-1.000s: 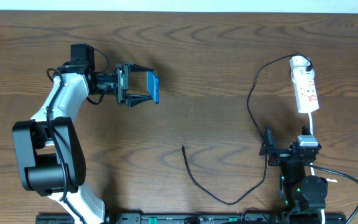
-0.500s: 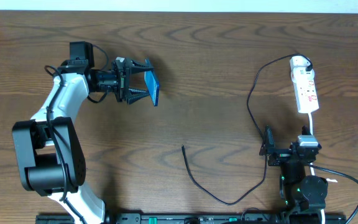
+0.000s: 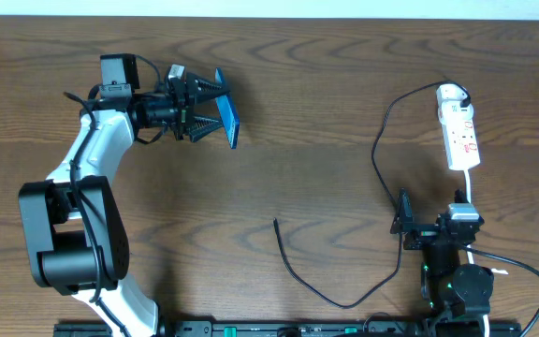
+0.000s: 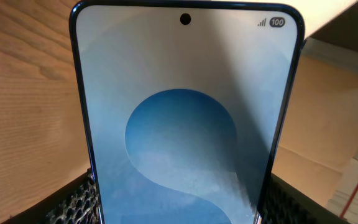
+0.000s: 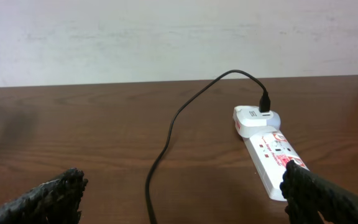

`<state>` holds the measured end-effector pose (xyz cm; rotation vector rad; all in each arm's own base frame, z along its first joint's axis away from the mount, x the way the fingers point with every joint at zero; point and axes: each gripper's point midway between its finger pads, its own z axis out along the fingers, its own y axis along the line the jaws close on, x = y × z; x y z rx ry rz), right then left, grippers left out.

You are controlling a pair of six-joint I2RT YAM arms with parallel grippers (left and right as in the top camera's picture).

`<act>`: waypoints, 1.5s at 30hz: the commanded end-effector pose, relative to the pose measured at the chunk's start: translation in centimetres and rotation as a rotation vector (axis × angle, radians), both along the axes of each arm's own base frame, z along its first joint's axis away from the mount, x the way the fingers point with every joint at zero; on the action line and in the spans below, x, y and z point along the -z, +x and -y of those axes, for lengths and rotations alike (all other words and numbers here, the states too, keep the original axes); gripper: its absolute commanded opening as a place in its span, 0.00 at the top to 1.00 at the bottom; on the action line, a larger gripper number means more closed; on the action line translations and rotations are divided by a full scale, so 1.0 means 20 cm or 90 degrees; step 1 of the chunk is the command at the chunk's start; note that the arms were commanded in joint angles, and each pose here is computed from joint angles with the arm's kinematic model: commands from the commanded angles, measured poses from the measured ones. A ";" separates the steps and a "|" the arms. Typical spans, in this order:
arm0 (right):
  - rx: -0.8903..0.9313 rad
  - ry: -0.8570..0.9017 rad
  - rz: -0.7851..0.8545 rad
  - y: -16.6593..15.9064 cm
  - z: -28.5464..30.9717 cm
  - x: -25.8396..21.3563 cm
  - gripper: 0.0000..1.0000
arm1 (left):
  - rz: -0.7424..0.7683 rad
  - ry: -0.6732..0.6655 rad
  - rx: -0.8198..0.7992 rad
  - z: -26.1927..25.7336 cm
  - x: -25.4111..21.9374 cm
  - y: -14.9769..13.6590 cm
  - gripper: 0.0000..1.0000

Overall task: Plug charger to phone and switch on socket
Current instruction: 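Rotate the held phone with the left gripper toward the right, then move the open right gripper toward the phone held by the left gripper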

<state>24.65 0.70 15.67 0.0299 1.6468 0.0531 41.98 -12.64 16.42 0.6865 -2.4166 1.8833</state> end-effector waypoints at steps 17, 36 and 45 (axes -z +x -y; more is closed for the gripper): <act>0.012 -0.008 0.011 0.00 0.02 -0.02 0.01 | 0.112 0.035 -0.015 -0.02 -0.14 0.09 0.93; -0.101 0.050 0.084 -0.05 -0.14 -0.30 0.01 | 0.122 0.035 -0.016 -0.03 -0.15 0.10 0.92; -0.146 0.035 0.026 -0.05 -0.20 -0.52 0.01 | 0.126 0.036 -0.017 -0.03 -0.15 0.10 0.92</act>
